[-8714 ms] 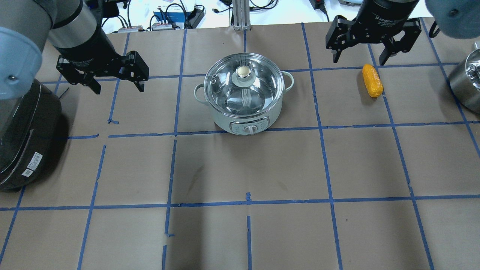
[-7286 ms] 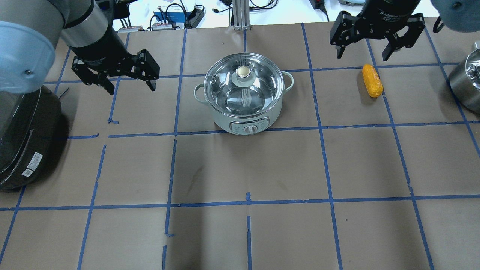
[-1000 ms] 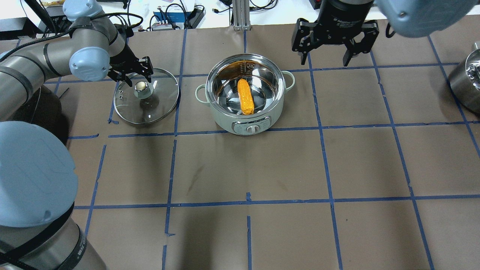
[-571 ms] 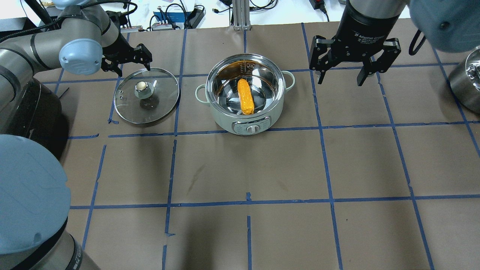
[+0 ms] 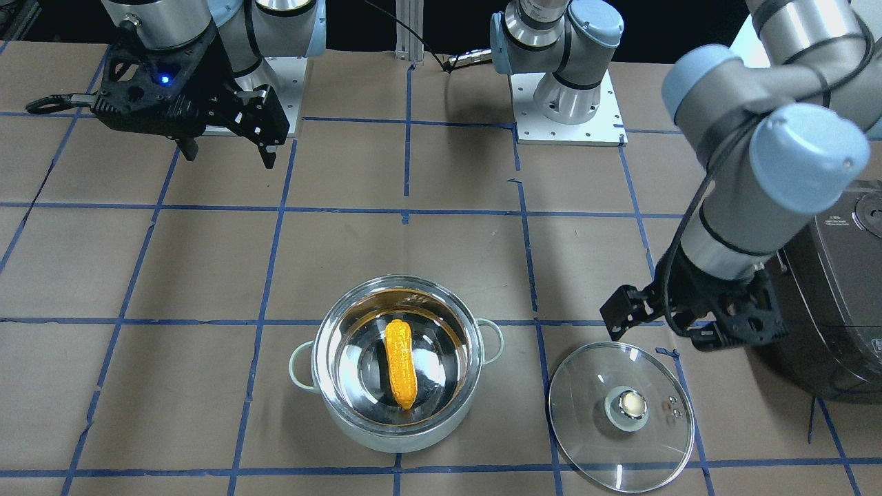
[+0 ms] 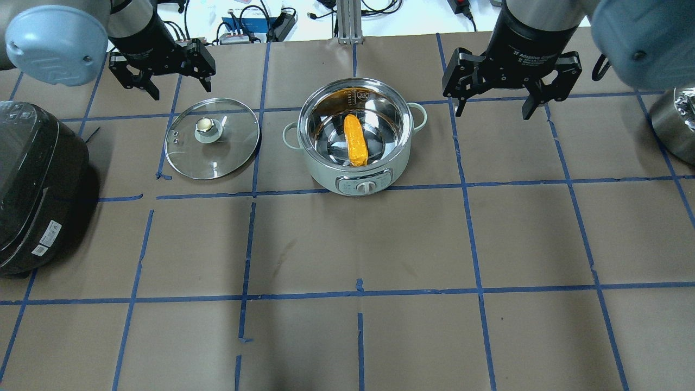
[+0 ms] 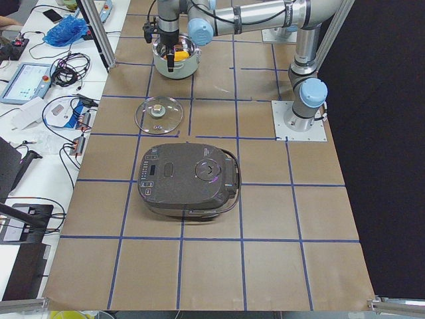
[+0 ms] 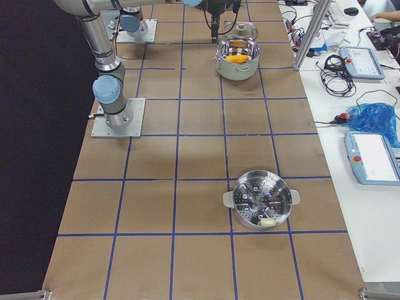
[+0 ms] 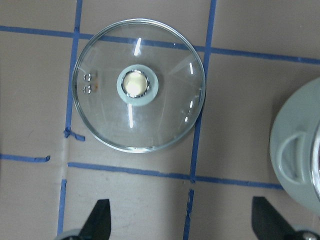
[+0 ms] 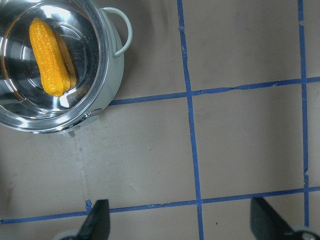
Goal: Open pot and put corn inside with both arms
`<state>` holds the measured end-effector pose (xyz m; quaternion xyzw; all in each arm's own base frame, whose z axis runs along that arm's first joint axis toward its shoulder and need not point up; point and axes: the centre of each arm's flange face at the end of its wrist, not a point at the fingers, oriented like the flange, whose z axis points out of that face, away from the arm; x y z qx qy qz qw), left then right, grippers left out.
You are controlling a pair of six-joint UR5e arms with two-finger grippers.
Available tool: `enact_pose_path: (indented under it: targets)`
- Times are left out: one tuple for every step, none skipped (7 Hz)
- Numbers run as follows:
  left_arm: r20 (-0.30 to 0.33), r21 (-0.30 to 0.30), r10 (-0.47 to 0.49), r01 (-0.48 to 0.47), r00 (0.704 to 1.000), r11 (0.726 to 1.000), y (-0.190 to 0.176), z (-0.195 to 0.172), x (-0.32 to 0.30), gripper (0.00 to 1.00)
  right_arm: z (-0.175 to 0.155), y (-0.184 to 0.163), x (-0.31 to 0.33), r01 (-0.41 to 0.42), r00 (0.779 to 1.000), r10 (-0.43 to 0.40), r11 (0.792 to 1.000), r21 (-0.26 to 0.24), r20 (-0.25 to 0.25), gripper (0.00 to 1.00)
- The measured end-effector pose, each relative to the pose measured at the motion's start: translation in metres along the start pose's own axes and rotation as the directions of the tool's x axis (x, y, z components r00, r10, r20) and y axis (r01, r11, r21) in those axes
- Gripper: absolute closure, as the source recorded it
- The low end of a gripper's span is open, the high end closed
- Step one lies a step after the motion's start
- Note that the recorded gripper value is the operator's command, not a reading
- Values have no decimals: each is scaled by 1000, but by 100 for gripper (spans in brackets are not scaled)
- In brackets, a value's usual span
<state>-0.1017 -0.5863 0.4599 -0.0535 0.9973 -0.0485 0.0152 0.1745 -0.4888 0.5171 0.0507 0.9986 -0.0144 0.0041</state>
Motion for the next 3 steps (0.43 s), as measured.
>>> enact_pose_path:
  targets:
    - [21,-3,33,-33,999,999,18,-20,15,0,0,0,-1,3,1000,-3,1000,4,1,0]
    - [33,-21,55,-54,998,998,33,-30,23,0,0,1,-3,6,1000,-6,1000,6,2,0]
    - [37,-48,66,-64,997,997,48,-37,26,0,0,0,-3,7,1000,-7,1000,6,2,0]
